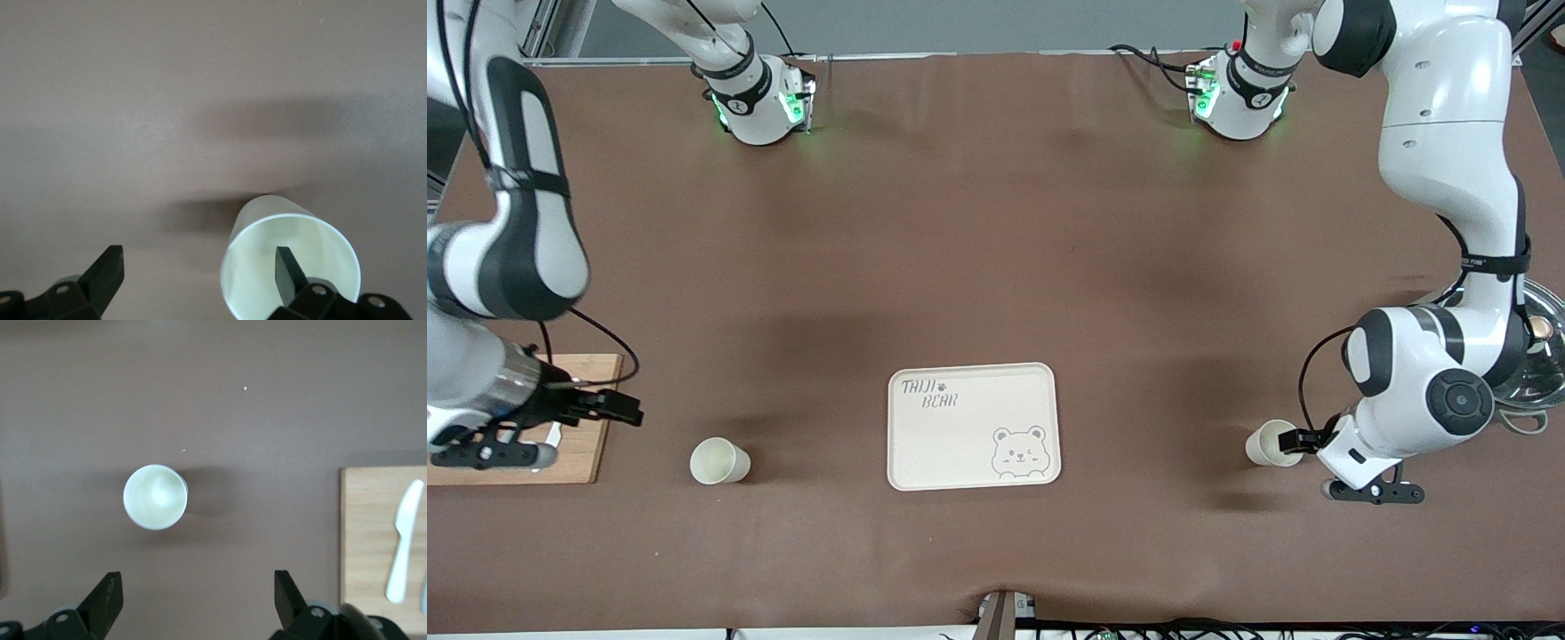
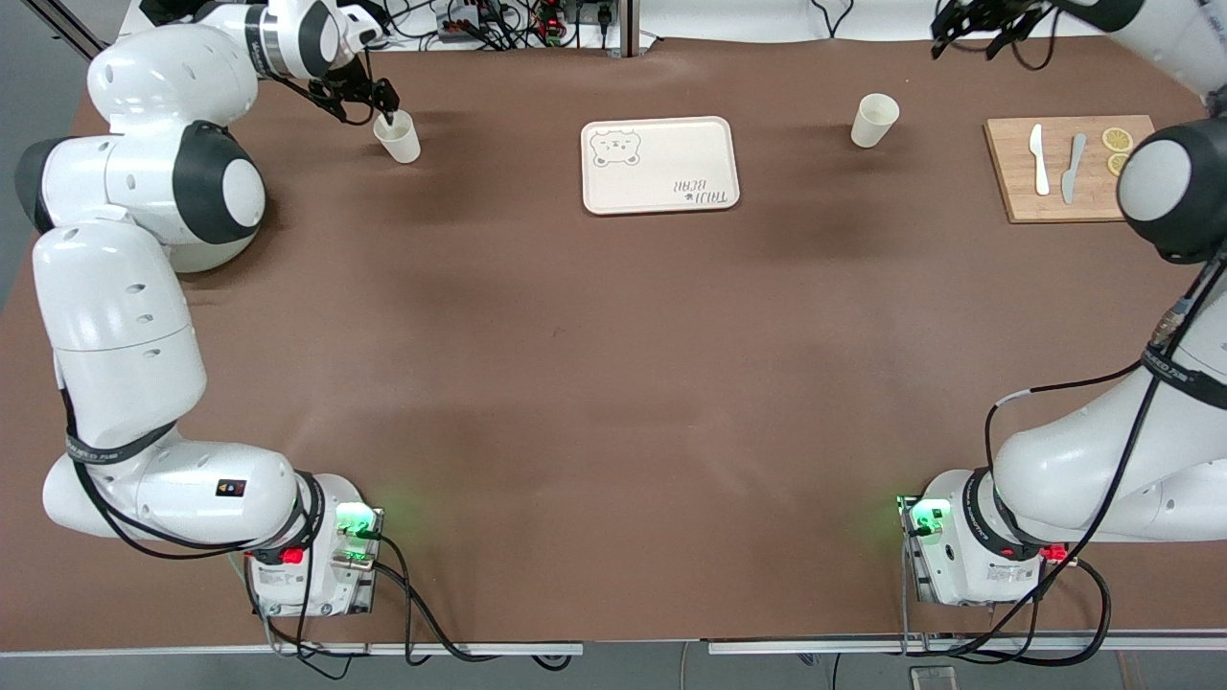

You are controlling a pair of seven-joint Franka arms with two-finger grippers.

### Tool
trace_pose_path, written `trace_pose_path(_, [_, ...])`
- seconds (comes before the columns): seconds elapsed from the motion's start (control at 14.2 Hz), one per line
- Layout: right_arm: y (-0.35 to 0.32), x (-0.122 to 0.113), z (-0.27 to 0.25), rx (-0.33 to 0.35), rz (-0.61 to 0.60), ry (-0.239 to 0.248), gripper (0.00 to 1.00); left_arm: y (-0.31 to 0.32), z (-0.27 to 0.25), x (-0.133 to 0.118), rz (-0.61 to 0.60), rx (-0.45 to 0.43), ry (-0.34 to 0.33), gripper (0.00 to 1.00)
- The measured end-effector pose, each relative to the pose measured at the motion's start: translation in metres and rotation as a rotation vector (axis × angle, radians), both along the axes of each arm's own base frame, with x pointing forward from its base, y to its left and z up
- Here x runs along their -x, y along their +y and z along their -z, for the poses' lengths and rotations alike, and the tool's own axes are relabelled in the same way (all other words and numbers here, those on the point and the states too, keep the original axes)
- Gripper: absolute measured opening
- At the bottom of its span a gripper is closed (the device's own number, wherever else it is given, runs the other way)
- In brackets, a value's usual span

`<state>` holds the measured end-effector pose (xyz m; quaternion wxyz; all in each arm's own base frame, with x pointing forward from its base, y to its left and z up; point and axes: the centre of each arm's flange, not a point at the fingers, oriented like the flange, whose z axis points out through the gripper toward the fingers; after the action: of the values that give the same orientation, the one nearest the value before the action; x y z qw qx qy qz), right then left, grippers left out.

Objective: Place white IKEA cup upright on tray with both arms
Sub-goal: 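Lower both grippers around the cup rims and close them on the cups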

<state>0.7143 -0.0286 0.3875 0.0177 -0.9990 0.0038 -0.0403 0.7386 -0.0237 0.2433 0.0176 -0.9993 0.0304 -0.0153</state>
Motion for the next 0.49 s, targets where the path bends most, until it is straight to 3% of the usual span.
trace_pose_path(0.14, [0.0,-0.007,0.035,0.0,-0.002,0.008,1.0,-0.006,0.009,0.001,0.005,0.008,0.013,1.0])
trace_pose_path(0.35, [-0.001,-0.016,0.066,-0.001,0.0,-0.024,1.0,-0.012,0.019,0.004,0.002,0.031,0.028,0.97])
trace_pose_path(0.42, [-0.001,-0.018,0.072,-0.001,0.0,-0.033,1.0,-0.014,0.02,0.005,0.001,0.038,0.031,0.92])
trace_pose_path(0.49, [0.0,-0.019,0.077,-0.001,-0.001,-0.036,1.0,-0.015,0.021,0.005,-0.001,0.045,0.032,0.79])
